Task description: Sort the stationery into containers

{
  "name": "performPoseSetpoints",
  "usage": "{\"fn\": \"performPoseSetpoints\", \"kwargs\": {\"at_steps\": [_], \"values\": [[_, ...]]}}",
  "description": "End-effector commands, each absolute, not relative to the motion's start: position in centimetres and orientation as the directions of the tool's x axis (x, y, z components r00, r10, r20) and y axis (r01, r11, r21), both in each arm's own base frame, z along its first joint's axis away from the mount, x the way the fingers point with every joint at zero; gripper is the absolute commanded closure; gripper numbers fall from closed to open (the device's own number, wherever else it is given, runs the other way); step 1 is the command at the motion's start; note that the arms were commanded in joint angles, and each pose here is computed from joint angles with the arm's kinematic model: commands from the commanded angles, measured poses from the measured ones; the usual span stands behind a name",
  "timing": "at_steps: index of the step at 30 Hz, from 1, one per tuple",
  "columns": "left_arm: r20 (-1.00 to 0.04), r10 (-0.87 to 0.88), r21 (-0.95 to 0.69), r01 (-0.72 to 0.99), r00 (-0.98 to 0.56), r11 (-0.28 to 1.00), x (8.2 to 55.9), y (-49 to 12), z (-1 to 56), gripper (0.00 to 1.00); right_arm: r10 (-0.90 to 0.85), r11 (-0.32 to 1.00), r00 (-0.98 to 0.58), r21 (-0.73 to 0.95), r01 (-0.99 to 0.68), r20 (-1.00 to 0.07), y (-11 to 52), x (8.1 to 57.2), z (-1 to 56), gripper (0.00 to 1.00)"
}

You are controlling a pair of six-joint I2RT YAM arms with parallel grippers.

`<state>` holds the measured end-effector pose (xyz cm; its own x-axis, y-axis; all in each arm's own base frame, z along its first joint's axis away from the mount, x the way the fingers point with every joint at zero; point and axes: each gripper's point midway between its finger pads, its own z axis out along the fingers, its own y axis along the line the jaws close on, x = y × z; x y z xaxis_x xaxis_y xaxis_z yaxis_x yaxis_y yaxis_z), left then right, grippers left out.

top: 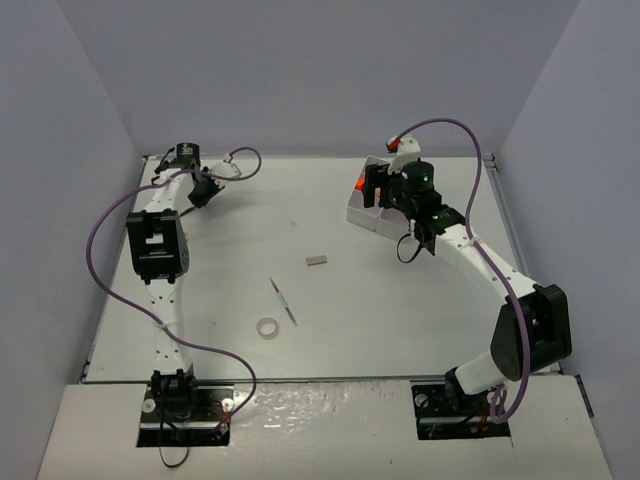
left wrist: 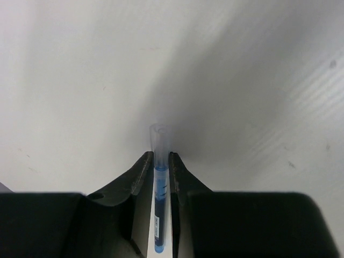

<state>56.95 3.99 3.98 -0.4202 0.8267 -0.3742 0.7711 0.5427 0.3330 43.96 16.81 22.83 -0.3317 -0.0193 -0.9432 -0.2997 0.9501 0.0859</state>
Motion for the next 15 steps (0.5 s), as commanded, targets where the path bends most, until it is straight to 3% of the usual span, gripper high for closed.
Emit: {"fn": "performPoseSetpoints", "kwargs": {"at_steps": [1, 5, 9, 12, 15], "values": [[-0.659, 0.587, 0.379, 0.466, -0.471, 0.8, 61.3, 3.1, 15.5, 1.0, 0.039, 0.943, -0.246, 0.117, -0.312, -0.968, 16.9, 44.1, 26.6, 0.29], [-0.832, 0.4, 0.264, 0.361, -0.384, 0.895, 61.6, 1.0, 23.6, 1.0, 0.07, 0.909, -0.247, 0.164, -0.383, -0.967, 18.3, 43.8, 27.7, 0.29], [-0.921, 0.229, 0.117, 0.337, -0.316, 0.934, 60.5, -1.0, 29.4, 1.0, 0.072, 0.875, -0.227, 0.17, -0.453, -0.971, 19.6, 43.4, 28.9, 0.29], [-0.963, 0.032, -0.057, 0.32, -0.267, 0.946, 58.7, -2.5, 34.4, 1.0, 0.087, 0.832, -0.175, 0.168, -0.529, -0.981, 21.7, 43.2, 31.1, 0.29], [-0.929, -0.232, -0.326, 0.338, -0.288, 0.883, 56.8, -4.6, 37.3, 1.0, 0.09, 0.775, -0.137, 0.156, -0.612, -0.986, 26.0, 42.8, 33.0, 0.3]]}}
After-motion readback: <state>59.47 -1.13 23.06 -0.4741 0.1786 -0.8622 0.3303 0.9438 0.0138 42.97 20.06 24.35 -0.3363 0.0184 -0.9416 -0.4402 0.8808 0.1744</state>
